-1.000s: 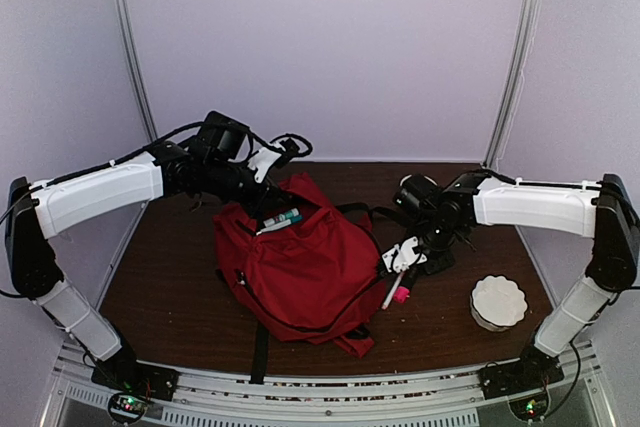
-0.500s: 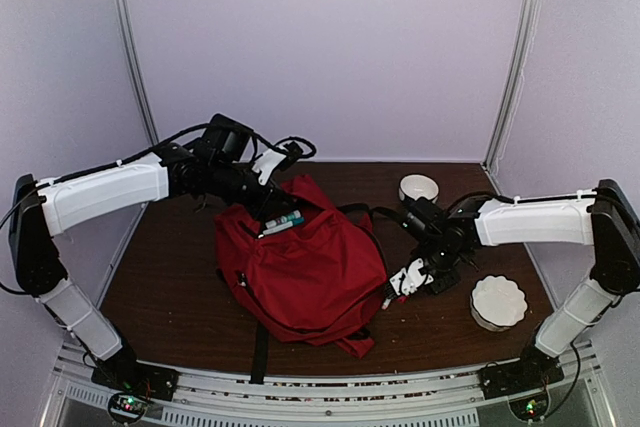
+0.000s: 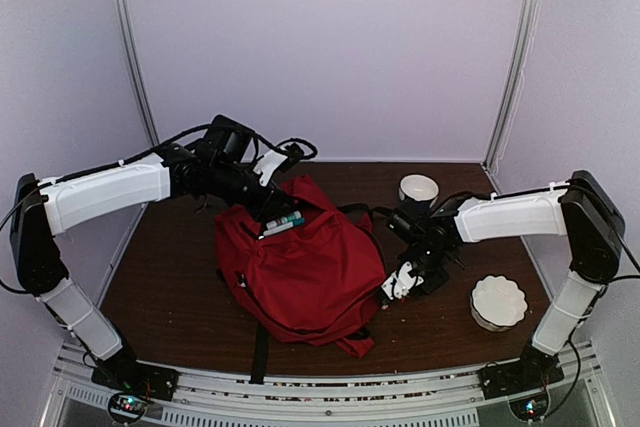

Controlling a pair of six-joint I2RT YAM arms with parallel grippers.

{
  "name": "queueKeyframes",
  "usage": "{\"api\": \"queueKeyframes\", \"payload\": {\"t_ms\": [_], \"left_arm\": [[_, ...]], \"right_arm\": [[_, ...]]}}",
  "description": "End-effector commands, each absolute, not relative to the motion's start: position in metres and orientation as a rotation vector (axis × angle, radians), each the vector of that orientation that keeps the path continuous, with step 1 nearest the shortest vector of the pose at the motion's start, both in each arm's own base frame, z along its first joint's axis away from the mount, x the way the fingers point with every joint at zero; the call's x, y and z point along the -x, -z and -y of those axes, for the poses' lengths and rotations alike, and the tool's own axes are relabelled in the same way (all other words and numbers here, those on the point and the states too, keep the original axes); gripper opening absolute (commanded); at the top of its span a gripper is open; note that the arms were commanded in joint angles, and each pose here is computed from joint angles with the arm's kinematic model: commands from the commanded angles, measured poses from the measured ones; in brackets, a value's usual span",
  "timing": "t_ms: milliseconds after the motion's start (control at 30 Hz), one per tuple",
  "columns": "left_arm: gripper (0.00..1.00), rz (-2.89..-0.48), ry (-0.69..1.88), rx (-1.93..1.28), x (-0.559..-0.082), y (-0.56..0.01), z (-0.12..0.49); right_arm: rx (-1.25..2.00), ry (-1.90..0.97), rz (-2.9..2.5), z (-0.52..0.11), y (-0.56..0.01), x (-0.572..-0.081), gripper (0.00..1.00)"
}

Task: Pack the student bag
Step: Move the pen to the center of the board.

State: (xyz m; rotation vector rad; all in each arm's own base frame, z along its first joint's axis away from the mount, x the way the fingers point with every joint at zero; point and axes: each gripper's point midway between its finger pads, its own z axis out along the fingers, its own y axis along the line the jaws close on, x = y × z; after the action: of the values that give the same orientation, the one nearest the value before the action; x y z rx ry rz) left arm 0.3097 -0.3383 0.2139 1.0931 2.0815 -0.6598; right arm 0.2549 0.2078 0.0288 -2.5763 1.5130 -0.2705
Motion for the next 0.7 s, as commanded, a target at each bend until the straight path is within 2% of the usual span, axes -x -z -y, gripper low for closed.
{"api": "queueKeyframes", "payload": {"t_ms": [0, 267, 533, 667], "left_arm": [[0.00, -1.968, 0.731, -1.106, -0.310, -0.242, 0.357], [0.00, -1.963, 0.731, -1.109, -0.309, -0.243, 0.357], [0.00, -1.961, 0.731, -1.109, -0.308, -0.244, 0.357], [0.00, -1.957, 0.721, -1.108, -0.309, -0.246, 0.356]], "right_arm": [[2.590, 0.277, -1.498, -0.215, -0.028, -0.265, 0.40], [2.649, 0.283, -1.523, -0.206, -0.018, -0.263, 0.40], [2.768, 0.134, -1.651, -0.187, -0.012, -0.228, 0.37], [2.731, 0.087, -1.723, -0.180, -0.010, -0.214, 0.35]]}}
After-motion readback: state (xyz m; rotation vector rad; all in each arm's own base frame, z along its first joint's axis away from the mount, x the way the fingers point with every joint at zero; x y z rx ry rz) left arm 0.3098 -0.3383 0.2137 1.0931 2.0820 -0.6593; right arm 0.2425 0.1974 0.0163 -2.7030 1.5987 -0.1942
